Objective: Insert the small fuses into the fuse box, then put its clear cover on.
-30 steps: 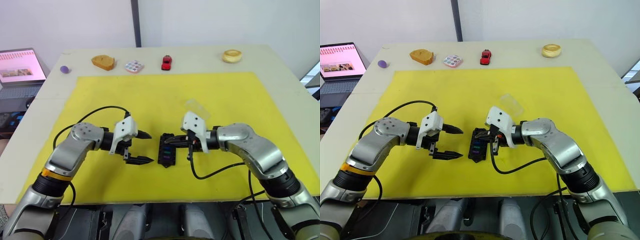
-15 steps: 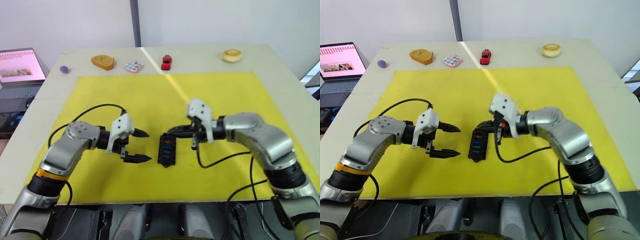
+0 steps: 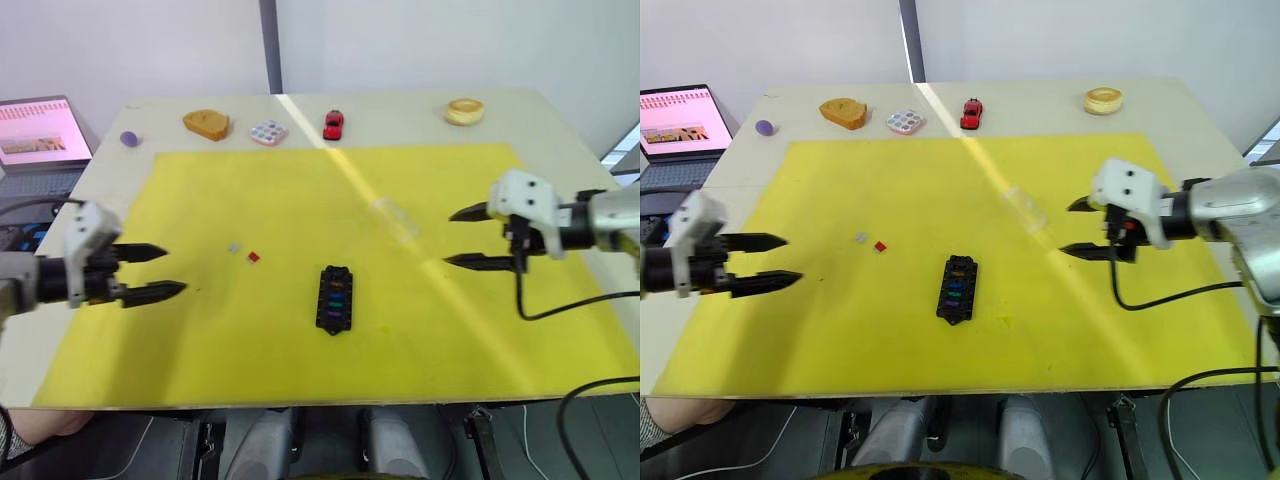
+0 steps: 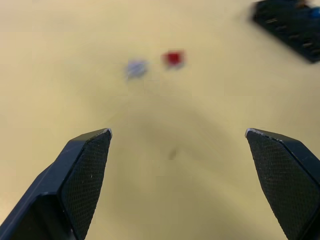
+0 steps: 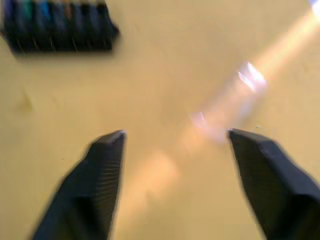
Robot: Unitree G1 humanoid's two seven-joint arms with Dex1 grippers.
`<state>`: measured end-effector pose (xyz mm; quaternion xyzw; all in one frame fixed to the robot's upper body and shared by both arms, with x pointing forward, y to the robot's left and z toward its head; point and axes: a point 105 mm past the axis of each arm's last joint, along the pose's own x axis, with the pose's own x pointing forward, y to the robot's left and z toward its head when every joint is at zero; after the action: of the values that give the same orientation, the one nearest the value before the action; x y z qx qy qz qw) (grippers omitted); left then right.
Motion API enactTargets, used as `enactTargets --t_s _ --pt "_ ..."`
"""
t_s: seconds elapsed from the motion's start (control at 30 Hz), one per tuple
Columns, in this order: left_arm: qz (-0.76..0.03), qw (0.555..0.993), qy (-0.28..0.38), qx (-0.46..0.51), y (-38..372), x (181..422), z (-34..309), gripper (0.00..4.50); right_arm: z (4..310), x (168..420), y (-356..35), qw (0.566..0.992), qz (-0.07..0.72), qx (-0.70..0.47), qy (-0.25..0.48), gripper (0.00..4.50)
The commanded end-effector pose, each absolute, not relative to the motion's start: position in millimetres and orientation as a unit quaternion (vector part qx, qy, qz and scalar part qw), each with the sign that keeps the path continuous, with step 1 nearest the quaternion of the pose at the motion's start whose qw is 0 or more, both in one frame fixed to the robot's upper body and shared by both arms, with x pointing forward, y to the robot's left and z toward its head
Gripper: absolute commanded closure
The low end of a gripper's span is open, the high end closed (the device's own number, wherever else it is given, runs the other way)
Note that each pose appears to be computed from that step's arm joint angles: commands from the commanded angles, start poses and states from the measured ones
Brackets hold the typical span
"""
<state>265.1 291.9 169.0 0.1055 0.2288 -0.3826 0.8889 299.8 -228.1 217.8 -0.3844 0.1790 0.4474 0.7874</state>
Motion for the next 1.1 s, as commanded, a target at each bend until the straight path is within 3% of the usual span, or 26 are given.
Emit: enactTargets --t_s 0.03,0.23,0.4,0.53,0.63,0.8,0.97,1.07,1.1 --pt "-0.345 0.905 0.22 0.115 322 260 181 0.0 230 300 -255 0.788 0.412 -0.423 0.177 0.04" --pt "-0.327 0.913 0.222 0.104 337 260 177 0.0 225 305 -279 0.802 0.379 -0.419 0.191 0.04" --pt "-0.344 0.909 0.213 0.1 325 265 176 0.0 226 307 -272 0.806 0.384 -0.413 0.179 0.04" --pt "-0.348 0.92 0.164 0.076 315 281 188 0.0 234 308 -250 0.809 0.405 -0.398 0.153 0.04" --pt "-0.376 0.914 0.151 0.019 298 292 188 0.0 240 311 -216 0.813 0.439 -0.362 0.122 0.04" --pt "-0.438 0.873 0.194 -0.094 259 313 162 0.0 255 294 -118 0.766 0.565 -0.304 0.032 0.04" --pt "-0.444 0.856 0.225 -0.142 250 329 149 0.0 257 287 -80 0.742 0.596 -0.305 0.009 0.04" --pt "-0.43 0.849 0.237 -0.194 245 345 143 0.79 257 277 -56 0.719 0.625 -0.303 -0.013 0.0" --pt "-0.43 0.844 0.241 -0.211 242 349 142 1.27 256 275 -53 0.717 0.627 -0.302 -0.015 0.0"
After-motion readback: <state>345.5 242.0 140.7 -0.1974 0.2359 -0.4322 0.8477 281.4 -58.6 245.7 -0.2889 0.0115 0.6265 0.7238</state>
